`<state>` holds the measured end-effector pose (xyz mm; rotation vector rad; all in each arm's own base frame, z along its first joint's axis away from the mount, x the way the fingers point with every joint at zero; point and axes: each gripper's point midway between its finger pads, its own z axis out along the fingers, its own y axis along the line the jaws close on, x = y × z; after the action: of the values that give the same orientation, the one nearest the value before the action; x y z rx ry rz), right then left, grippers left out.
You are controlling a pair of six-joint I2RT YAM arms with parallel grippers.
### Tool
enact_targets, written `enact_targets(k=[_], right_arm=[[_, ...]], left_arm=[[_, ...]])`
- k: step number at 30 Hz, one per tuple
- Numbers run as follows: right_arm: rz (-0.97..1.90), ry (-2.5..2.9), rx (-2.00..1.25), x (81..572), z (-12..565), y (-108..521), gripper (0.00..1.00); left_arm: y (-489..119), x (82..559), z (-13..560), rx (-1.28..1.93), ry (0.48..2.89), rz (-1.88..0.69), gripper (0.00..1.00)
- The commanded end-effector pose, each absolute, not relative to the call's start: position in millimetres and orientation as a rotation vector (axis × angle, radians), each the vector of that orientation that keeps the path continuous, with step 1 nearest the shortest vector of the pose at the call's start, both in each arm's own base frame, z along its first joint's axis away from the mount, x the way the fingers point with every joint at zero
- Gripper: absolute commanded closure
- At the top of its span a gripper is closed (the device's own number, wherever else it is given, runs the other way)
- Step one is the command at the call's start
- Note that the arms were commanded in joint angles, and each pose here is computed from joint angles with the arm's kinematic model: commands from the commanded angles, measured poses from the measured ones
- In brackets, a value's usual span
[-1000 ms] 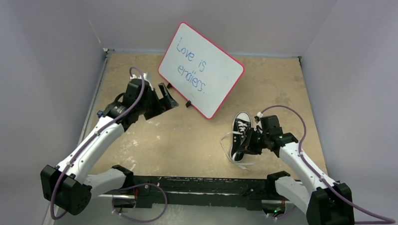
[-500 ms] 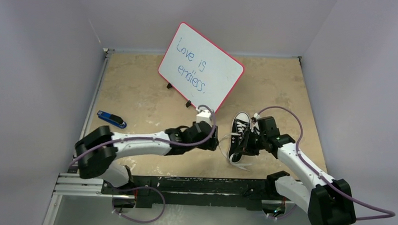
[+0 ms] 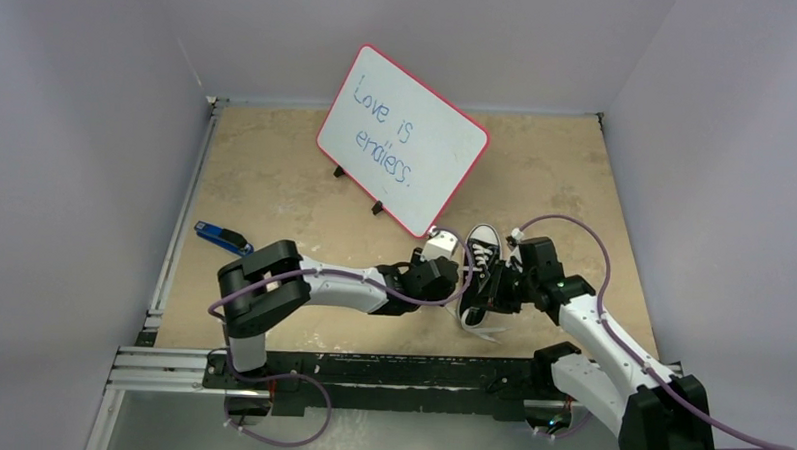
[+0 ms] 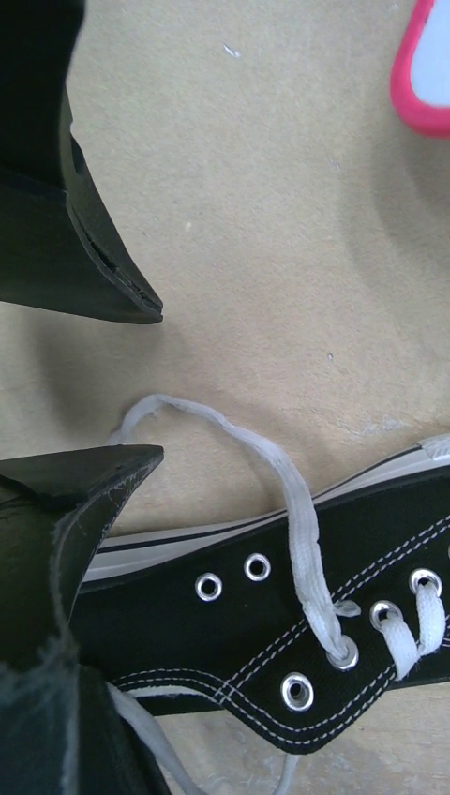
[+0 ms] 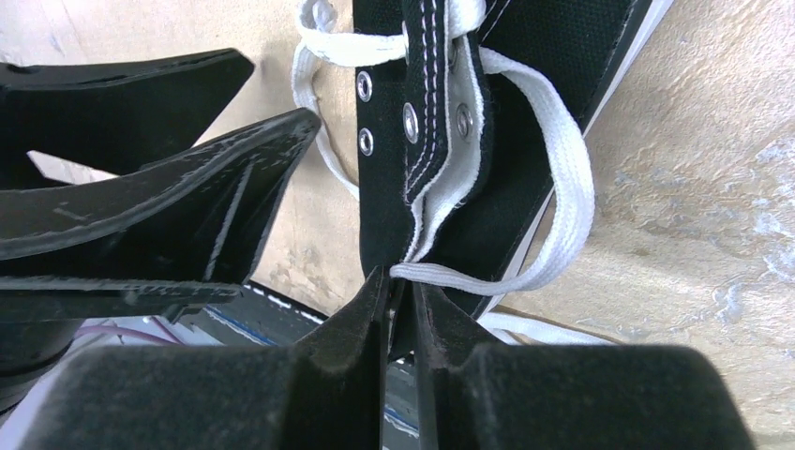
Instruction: Tie the shoes
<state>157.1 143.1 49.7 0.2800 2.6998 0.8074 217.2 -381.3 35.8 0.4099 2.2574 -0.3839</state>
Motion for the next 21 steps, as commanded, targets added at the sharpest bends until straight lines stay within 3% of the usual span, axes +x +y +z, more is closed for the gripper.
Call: enact_targets(k=[1,4,6,9,11,12,21], right_arm=[[0.817,2.703,0.256,153,50,144,0.85],[0.829,2.704,0.242,153,50,145,0.85],[0.836,2.706,0.233,153,50,146,0.85],[0.842,2.703,0.228,153,52,147,0.85],[0.849,2.698,0.211,153,54,148,0.85],[0.85,2.696,0.203,153,55,148,0.85],[0.922,2.719,0.076,153,51,170,0.81]], left_arm=[[-410,231,48,0.417,2.176,-0.407,0.5],[-409,236,36,0.428,2.187,-0.333,0.5],[-405,239,28,0.45,2.191,-0.263,0.56],[-388,239,14,0.484,2.216,-0.126,0.73],[-379,239,14,0.481,2.217,-0.088,0.94],[-374,239,15,0.476,2.214,-0.075,0.99],[-333,224,73,0.359,2.18,-0.175,1.0]])
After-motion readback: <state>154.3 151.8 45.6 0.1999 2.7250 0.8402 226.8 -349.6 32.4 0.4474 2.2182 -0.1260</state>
